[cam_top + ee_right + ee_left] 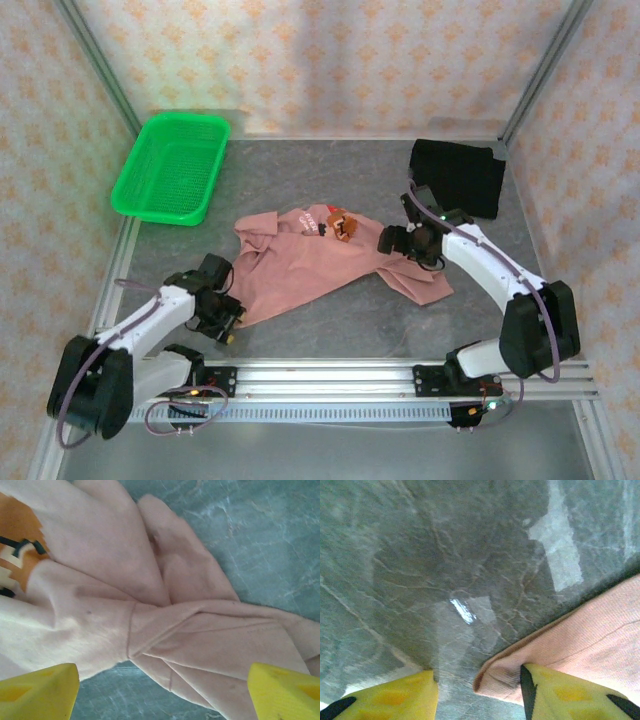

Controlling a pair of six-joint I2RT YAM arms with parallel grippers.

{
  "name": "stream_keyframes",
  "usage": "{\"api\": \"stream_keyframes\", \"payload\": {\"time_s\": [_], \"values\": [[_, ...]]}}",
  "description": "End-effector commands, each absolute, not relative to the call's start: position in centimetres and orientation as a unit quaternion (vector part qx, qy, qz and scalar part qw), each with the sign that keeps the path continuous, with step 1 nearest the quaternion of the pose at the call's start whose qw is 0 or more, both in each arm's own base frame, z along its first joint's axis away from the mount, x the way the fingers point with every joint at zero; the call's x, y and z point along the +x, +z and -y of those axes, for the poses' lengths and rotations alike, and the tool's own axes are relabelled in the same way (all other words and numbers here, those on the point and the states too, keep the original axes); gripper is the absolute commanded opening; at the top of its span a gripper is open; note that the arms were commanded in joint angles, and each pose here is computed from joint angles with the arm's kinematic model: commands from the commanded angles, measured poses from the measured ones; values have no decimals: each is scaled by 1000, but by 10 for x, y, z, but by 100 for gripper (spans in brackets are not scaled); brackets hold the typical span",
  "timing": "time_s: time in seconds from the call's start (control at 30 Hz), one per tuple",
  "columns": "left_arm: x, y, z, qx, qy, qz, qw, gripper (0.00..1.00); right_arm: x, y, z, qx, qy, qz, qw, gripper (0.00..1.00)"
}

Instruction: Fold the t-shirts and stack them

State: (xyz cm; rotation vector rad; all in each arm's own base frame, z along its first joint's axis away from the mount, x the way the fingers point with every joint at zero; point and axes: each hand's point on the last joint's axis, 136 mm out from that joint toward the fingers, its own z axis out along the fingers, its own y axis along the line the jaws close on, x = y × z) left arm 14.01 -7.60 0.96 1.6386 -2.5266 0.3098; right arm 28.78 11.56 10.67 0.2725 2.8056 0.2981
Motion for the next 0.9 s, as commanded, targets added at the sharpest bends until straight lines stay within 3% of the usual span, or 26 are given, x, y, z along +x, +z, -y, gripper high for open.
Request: {"api": "stream_keyframes", "payload": {"time_s": [0.0, 0.33, 0.6, 0.87], "values": [[234, 27, 105, 505, 233, 829, -65, 43, 266, 101, -101, 102, 77, -983, 132, 87], [258, 27, 107, 484, 220, 843, -82, 1, 245, 97, -80, 124, 34, -984, 120, 87], [261, 62, 84, 453, 192, 862, -123, 0, 222, 85, -29, 240, -40, -968, 67, 86], [255, 106, 67, 445, 193, 858, -170, 0, 215, 64, -11, 340, 12, -940, 31, 79]]}}
